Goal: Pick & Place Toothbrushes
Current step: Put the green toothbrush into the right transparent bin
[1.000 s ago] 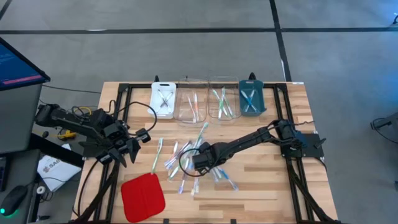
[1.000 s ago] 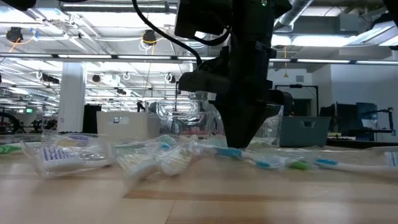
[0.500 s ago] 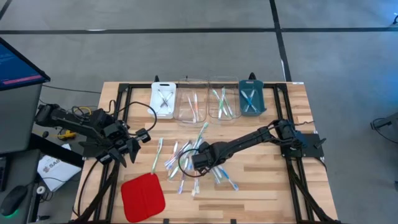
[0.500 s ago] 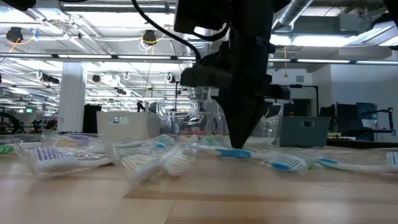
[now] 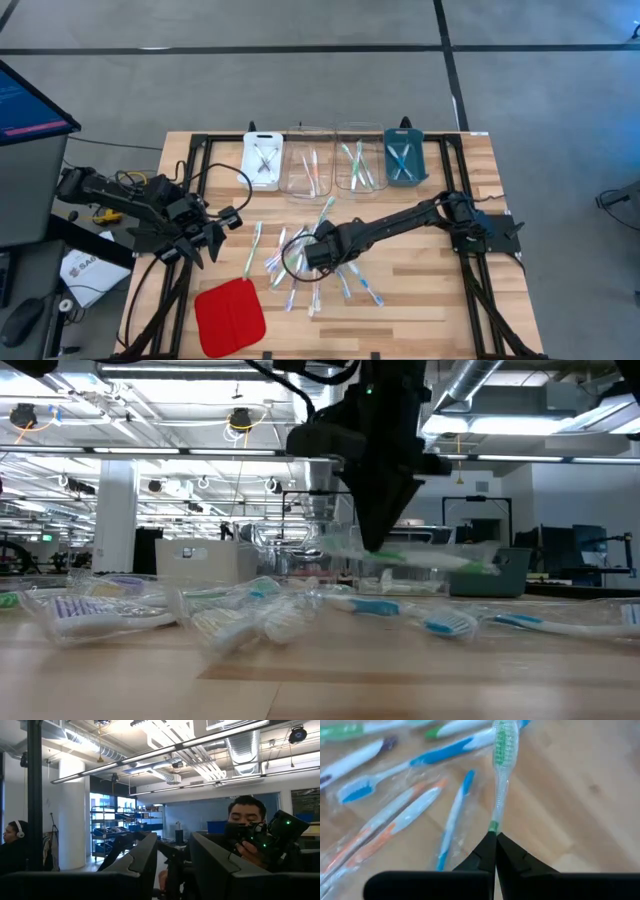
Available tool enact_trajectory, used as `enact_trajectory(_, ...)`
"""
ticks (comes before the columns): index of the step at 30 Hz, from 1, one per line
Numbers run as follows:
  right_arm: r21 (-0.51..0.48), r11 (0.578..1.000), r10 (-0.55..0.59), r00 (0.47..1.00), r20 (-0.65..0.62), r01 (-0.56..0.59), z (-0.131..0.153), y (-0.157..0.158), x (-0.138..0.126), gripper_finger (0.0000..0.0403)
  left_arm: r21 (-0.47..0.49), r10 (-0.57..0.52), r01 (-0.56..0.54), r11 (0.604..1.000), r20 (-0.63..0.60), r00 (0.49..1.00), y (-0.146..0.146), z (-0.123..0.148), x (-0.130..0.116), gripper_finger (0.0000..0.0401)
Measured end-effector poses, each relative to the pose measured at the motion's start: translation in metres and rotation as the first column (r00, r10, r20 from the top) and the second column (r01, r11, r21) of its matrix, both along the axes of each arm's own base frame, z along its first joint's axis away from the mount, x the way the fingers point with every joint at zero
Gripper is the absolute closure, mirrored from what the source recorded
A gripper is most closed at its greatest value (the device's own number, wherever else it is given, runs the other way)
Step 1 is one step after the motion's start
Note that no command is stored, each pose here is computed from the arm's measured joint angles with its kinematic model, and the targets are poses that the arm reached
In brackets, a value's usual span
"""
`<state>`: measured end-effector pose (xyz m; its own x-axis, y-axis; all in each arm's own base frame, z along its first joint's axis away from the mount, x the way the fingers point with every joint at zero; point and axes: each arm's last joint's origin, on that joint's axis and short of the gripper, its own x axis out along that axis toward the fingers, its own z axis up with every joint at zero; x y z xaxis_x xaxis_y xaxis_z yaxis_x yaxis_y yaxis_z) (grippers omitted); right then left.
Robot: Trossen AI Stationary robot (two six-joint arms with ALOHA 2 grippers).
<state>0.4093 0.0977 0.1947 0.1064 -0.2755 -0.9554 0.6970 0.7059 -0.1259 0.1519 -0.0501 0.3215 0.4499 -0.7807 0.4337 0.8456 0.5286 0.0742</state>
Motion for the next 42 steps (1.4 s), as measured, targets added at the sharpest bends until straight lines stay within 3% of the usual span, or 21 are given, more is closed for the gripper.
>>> enact_trajectory(6, -0.086, 0.996, 0.008, 0.999, -0.037, -0.011, 0.033, -0.011, 0.0, 0.0402, 0.0, 0.0, 0.0, 1.0, 0.0, 1.0, 0.0, 0.0, 0.0, 0.0293)
enact_trajectory(10, -0.199, 0.98, -0.013, 0.997, -0.073, -0.002, 0.066, -0.027, -0.007, 0.0402, 0.0, 0.0, 0.0, 1.0, 0.0, 1.0, 0.0, 0.0, 0.0, 0.0293)
enact_trajectory(15, -0.312, 0.95, -0.014, 1.0, 0.019, 0.019, 0.117, -0.053, -0.027, 0.0403, 0.0, 0.0, 0.0, 1.0, -0.001, 1.0, 0.0, 0.0, 0.0, 0.0293)
enact_trajectory(19, -0.379, 0.92, -0.064, 0.994, 0.094, 0.095, 0.153, -0.086, -0.051, 0.0403, 0.005, -0.006, 0.006, 1.0, -0.001, 1.0, 0.0, 0.0, 0.0, 0.0293)
enact_trajectory(24, -0.407, 0.877, -0.189, 0.962, 0.195, 0.255, 0.178, -0.15, -0.074, 0.0403, 0.007, -0.009, 0.009, 1.0, 0.001, 1.0, 0.0, 0.0, 0.0, 0.0293)
enact_trajectory(30, -0.348, 0.87, -0.269, 0.927, 0.26, 0.35, 0.161, -0.227, -0.075, 0.0403, 0.006, -0.009, 0.009, 1.0, 0.003, 1.0, 0.0, 0.0, 0.0, 0.0293)
enact_trajectory(33, -0.295, 0.896, -0.252, 0.927, 0.279, 0.332, 0.139, -0.256, -0.074, 0.0403, 0.006, -0.009, 0.009, 1.0, 0.003, 1.0, 0.0, 0.0, 0.0, 0.0293)
enact_trajectory(42, -0.207, 0.955, -0.164, 0.961, 0.224, 0.212, 0.079, -0.3, -0.089, 0.0403, 0.015, -0.018, 0.018, 1.0, 0.003, 1.0, 0.0, 0.0, 0.0, 0.0293)
